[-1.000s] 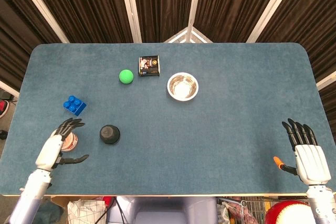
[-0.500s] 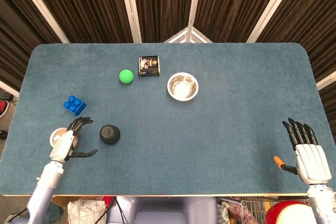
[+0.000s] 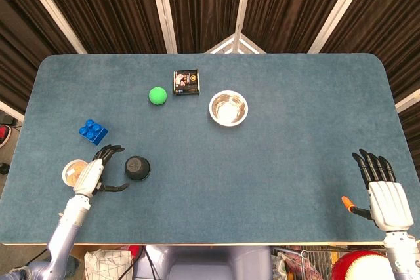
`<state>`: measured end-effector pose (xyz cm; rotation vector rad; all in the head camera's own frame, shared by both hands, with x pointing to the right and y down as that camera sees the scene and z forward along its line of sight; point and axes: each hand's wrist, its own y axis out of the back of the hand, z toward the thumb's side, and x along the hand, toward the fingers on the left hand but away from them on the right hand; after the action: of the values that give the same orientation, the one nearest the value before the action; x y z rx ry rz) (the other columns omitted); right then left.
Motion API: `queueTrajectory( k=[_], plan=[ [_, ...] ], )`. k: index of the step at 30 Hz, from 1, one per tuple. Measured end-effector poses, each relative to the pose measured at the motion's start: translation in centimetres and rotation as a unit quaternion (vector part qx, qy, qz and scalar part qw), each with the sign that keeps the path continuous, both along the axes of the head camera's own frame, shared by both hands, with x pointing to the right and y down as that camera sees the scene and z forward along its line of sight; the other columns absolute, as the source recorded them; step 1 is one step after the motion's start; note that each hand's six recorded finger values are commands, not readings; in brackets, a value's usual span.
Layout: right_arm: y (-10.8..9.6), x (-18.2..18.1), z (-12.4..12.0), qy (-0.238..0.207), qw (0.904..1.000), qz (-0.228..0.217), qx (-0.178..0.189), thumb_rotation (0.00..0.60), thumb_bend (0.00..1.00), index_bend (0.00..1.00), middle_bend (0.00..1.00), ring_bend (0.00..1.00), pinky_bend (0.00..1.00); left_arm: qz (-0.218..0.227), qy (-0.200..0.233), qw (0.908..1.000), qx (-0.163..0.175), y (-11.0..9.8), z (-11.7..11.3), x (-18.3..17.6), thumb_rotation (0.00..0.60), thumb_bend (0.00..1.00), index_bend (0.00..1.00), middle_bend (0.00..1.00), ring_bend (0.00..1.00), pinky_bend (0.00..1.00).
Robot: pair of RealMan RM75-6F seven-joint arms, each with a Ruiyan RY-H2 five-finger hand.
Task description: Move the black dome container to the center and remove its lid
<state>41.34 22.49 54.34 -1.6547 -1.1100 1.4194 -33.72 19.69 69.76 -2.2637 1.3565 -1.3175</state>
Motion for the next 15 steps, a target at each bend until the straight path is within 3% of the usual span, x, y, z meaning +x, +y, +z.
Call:
queueTrajectory(
  k=[15],
  plan=[
    [-0.4, 0.0, 0.4, -0.004, 1.0, 0.001, -0.006, 0.6, 0.23, 0.0, 0.0, 0.0, 0.0, -0.008, 0.001, 0.9999, -0.01, -0.1, 2.1, -0.3, 0.6, 0.1, 0.19, 0.15, 0.0, 0.0]
  ],
)
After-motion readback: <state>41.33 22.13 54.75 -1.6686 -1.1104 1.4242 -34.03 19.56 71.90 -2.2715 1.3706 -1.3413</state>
